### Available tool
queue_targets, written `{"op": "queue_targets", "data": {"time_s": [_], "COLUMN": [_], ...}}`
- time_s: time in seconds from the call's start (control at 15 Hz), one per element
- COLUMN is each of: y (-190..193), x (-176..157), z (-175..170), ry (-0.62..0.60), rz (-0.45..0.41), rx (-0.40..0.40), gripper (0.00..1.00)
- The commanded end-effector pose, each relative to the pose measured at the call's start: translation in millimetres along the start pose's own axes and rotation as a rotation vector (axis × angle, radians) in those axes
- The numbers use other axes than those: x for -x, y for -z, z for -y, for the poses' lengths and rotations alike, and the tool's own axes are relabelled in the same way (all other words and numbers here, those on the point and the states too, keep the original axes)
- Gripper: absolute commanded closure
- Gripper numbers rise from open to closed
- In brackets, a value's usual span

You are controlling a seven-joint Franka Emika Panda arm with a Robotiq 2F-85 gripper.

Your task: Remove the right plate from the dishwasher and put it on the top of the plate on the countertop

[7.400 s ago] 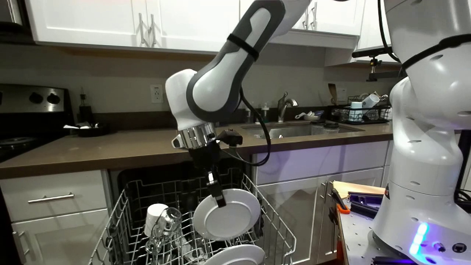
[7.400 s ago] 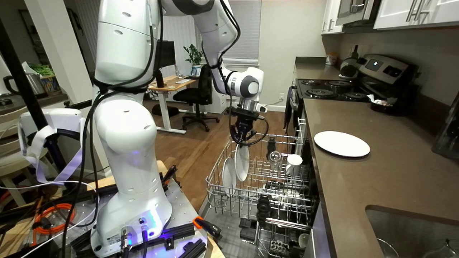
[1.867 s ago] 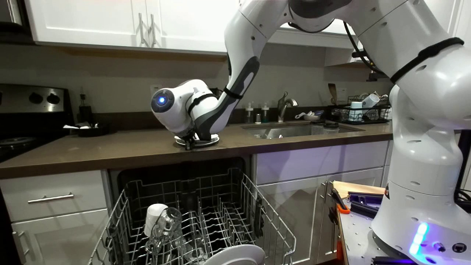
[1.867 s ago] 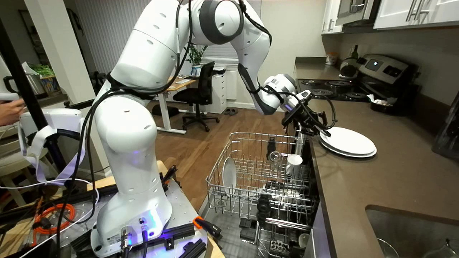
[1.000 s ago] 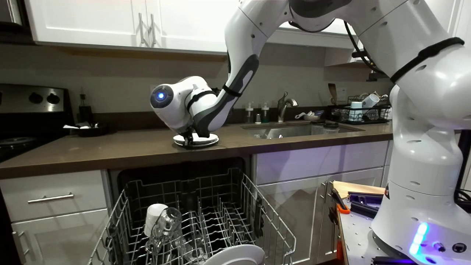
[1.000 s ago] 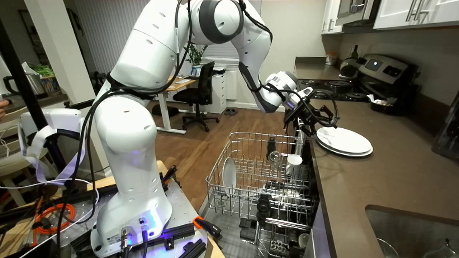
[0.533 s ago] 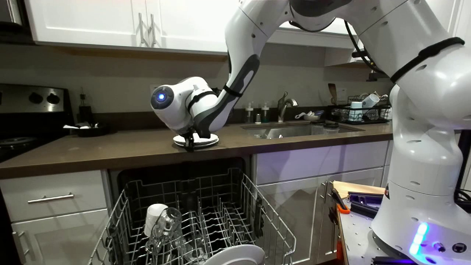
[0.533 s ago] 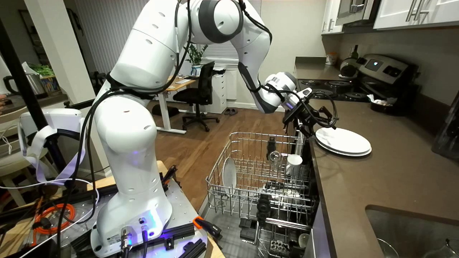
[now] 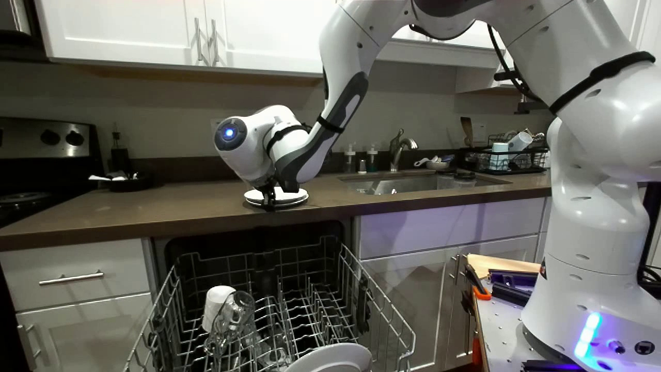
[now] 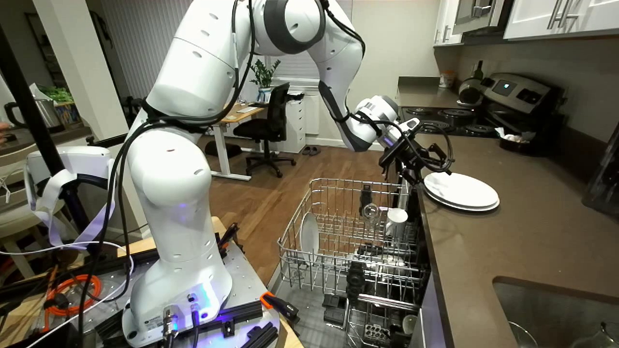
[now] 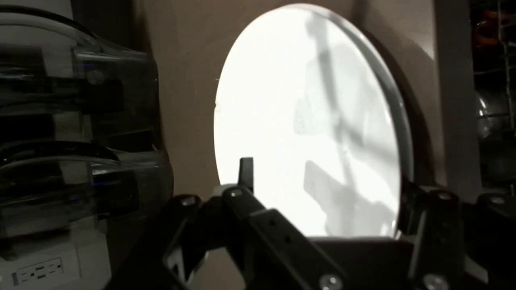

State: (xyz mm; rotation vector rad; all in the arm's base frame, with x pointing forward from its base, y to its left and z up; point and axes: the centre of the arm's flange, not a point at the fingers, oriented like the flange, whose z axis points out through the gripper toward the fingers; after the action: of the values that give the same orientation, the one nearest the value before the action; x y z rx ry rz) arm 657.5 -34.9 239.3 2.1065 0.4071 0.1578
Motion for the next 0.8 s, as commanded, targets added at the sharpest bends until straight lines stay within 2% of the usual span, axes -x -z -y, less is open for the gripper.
{"op": "queue_targets", "data": {"time_s": [0.0, 0.73], "y": [8, 6], "x": [15, 21], "z": [-6, -18], "ry": [0.006, -0.015], "rz": [0.019, 0.011], "rx": [-0.043, -0.08], "gripper": [0.27, 0.2]}}
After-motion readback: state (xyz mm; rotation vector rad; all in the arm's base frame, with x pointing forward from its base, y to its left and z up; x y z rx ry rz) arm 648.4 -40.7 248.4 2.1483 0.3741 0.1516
